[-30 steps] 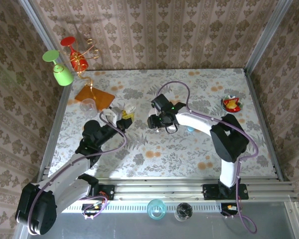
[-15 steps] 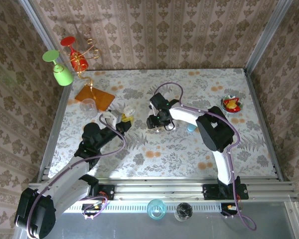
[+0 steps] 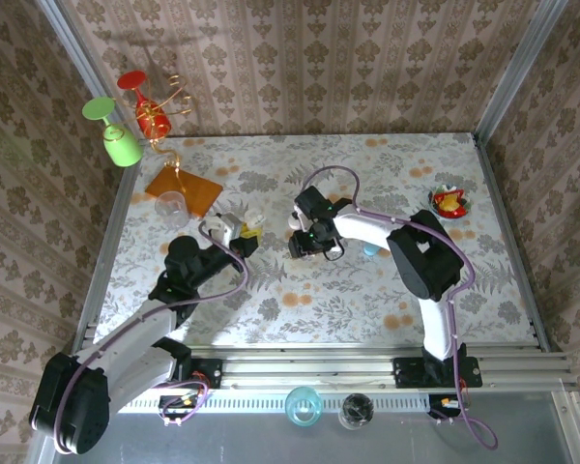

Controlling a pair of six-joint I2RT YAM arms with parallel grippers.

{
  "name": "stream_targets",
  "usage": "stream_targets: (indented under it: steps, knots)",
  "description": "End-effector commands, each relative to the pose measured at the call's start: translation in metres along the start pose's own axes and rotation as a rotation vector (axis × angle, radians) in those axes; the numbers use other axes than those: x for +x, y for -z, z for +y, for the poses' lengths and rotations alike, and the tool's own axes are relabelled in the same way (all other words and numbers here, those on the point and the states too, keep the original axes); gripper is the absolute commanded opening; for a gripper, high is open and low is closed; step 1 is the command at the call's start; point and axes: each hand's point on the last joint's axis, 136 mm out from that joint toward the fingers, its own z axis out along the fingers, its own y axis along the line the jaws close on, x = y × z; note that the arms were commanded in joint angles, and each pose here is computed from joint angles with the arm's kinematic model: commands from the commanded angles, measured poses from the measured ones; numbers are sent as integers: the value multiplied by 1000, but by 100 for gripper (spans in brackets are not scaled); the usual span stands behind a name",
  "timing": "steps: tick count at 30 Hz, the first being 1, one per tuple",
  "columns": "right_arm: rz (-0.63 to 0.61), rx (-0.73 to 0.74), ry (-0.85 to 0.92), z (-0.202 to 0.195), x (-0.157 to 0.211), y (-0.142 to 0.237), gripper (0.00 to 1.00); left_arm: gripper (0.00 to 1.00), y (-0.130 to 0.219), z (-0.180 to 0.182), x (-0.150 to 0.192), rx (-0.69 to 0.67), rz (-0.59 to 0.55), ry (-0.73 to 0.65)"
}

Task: Insert the wireless bluetooth earbuds into the charging case

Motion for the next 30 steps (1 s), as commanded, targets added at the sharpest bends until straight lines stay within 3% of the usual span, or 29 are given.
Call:
stream_targets:
  steps: [1,13,23,30]
  knots:
    - [47,-26,-4,10,17,9,48,10,-2,-4,-17,15,-57,-39]
    - [65,136,-80,-4,18,18,48,10,-3,-4,-15,17,-51,-43]
    - [117,114,-186,3,16,2,46,10,-1,-4,-11,15,-42,-49]
    - [119,261,-167,-22,18,-1,44,10,-2,-5,-11,19,-42,-62]
